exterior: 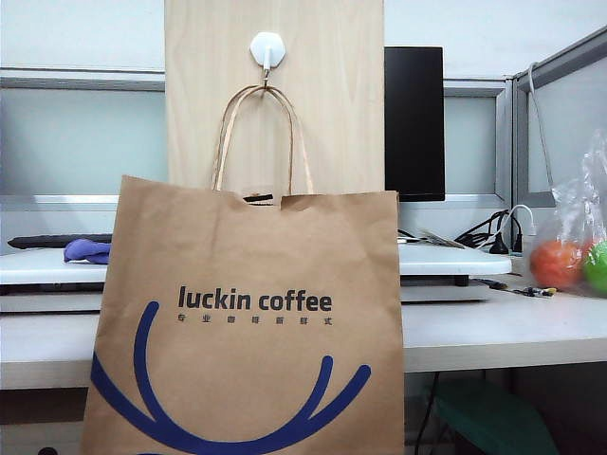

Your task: Pick up the paper bag and hang it on the hook.

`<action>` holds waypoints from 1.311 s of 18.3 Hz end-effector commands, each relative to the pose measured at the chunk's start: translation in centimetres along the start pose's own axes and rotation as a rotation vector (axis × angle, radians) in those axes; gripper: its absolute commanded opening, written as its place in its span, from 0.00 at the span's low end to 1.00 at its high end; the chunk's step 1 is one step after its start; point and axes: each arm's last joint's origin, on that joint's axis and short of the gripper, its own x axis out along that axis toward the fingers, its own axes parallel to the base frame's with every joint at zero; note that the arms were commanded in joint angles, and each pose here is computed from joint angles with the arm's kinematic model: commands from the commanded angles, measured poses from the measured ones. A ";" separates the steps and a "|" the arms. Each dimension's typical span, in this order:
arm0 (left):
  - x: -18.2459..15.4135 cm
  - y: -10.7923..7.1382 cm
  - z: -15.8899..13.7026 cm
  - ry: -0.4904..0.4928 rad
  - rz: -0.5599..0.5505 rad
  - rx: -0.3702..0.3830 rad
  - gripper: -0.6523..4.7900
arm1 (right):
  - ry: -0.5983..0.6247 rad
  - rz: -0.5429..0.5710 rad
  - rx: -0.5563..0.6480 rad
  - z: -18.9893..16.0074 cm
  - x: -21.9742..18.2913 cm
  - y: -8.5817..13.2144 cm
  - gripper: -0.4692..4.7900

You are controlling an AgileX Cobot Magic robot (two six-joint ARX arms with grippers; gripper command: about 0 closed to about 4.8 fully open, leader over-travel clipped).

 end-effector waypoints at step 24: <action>-0.1 0.5 0.1 -0.010 0.042 0.001 0.11 | -0.247 -0.233 0.086 -7.3 9.3 2.2 0.08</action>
